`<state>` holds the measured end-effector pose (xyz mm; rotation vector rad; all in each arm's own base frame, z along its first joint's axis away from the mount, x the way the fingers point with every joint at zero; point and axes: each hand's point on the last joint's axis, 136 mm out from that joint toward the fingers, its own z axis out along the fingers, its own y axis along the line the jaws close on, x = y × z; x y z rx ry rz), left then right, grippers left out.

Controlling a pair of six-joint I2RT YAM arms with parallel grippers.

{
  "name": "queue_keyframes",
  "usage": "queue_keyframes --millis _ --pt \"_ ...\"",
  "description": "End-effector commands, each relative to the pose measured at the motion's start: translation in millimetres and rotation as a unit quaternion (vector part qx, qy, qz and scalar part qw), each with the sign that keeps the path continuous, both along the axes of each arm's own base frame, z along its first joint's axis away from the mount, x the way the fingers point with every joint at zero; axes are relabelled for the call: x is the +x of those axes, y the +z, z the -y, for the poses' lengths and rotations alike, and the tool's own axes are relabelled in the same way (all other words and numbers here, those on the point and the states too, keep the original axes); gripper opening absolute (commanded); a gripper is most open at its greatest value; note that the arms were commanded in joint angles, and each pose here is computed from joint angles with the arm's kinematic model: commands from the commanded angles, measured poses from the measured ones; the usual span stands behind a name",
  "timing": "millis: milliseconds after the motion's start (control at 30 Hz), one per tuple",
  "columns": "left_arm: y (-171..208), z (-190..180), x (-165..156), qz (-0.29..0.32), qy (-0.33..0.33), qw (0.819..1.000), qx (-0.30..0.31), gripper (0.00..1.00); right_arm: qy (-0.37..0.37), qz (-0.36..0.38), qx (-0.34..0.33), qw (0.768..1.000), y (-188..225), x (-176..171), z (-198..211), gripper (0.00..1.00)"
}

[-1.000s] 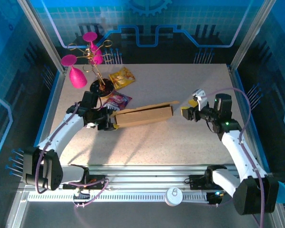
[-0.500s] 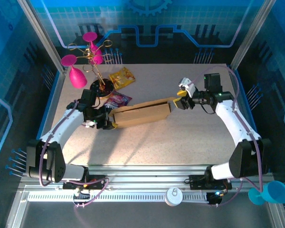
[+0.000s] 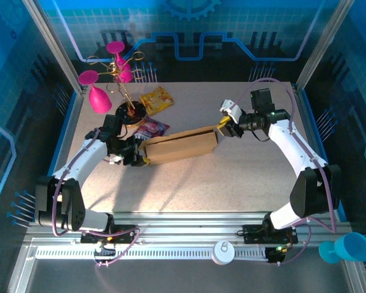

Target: Fold the paper box

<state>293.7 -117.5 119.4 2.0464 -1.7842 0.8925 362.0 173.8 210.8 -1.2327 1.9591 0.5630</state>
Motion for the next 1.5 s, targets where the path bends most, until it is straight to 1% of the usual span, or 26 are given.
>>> queue_keyframes --millis 0,200,267,300,567,700,800,867,1000,1233,1467 --pt "-5 -6 2 -0.014 0.008 1.000 0.010 0.43 0.003 -0.005 -0.016 1.000 0 1 -4 0.26" --pt "-6 -6 2 -0.016 0.007 1.000 0.009 0.43 -0.009 -0.002 -0.021 1.000 3 5 -5 0.11" --pt "-6 -6 3 -0.016 0.009 1.000 0.009 0.43 -0.011 -0.004 -0.017 1.000 6 6 -7 0.02" --pt "-6 -6 3 -0.016 0.010 1.000 0.009 0.43 -0.012 -0.007 -0.017 1.000 6 5 -9 0.00" --pt "-7 -6 7 -0.017 0.021 1.000 0.002 0.43 -0.057 -0.064 -0.027 0.996 -2 -6 -20 0.00" --pt "-7 -5 9 -0.013 0.026 1.000 0.000 0.43 -0.110 -0.102 -0.029 0.988 -6 -9 -22 0.00" --pt "-8 -5 11 -0.020 0.043 0.999 -0.007 0.43 -0.136 -0.120 -0.031 0.983 -9 -14 -23 0.00" --pt "-9 -5 11 -0.022 0.044 0.999 -0.008 0.43 -0.155 -0.131 -0.021 0.979 -8 -15 -24 0.00" --pt "-10 -5 11 -0.021 0.045 0.999 -0.009 0.43 -0.171 -0.152 -0.016 0.973 -8 -18 -29 0.00" --pt "-10 -5 11 -0.020 0.046 0.999 -0.011 0.43 -0.189 -0.168 -0.005 0.967 -11 -19 -38 0.00" --pt "-12 -4 11 -0.019 0.048 0.999 -0.014 0.43 -0.190 -0.145 -0.019 0.971 -25 -22 -41 0.00"
